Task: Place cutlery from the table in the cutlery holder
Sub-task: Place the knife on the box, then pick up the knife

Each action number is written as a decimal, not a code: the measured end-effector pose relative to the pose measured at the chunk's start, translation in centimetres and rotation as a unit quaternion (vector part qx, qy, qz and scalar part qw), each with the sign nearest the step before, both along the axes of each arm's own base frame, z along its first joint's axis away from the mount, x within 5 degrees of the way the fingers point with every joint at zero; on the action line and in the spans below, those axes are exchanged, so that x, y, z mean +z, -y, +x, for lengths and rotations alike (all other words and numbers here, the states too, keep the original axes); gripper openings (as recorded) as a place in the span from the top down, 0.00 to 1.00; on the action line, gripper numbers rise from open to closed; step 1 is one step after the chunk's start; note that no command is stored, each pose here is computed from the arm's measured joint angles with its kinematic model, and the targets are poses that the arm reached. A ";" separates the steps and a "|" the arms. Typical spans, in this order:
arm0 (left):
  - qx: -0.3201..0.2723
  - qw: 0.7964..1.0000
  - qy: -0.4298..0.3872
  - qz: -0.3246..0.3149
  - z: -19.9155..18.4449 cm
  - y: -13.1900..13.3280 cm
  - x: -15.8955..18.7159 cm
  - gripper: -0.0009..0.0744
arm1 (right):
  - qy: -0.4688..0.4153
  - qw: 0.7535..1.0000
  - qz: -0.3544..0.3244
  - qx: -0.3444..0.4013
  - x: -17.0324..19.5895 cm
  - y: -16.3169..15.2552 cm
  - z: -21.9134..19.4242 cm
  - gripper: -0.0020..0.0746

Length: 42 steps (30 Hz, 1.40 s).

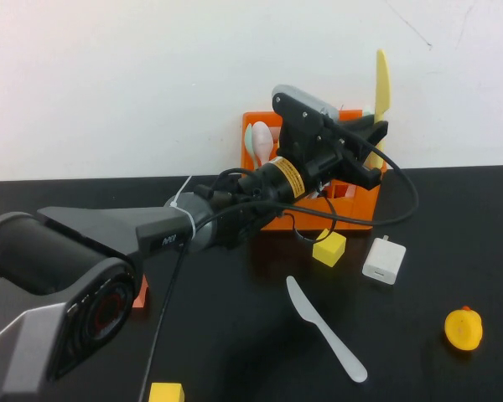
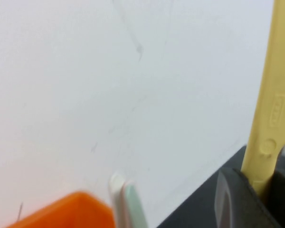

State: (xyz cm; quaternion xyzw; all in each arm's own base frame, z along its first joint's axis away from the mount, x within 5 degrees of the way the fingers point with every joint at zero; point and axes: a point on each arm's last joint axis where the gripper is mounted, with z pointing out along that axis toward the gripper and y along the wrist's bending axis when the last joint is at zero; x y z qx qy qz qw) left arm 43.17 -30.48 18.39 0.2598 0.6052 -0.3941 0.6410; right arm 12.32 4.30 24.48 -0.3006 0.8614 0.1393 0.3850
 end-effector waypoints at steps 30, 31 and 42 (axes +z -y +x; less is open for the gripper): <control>0.056 0.996 -0.075 0.011 0.9 -0.6 -1.0 0.43 | 0.000 1.000 -0.004 0.001 0.0 0.0 0.0 0.98; 0.056 0.995 -0.075 0.015 0.9 -0.6 -1.1 0.44 | -0.001 1.000 -0.003 0.002 0.0 0.0 0.0 0.98; 0.125 0.981 -0.085 0.123 -0.4 -2.8 7.6 0.94 | -0.004 1.000 0.002 0.004 0.0 -0.1 -0.1 0.98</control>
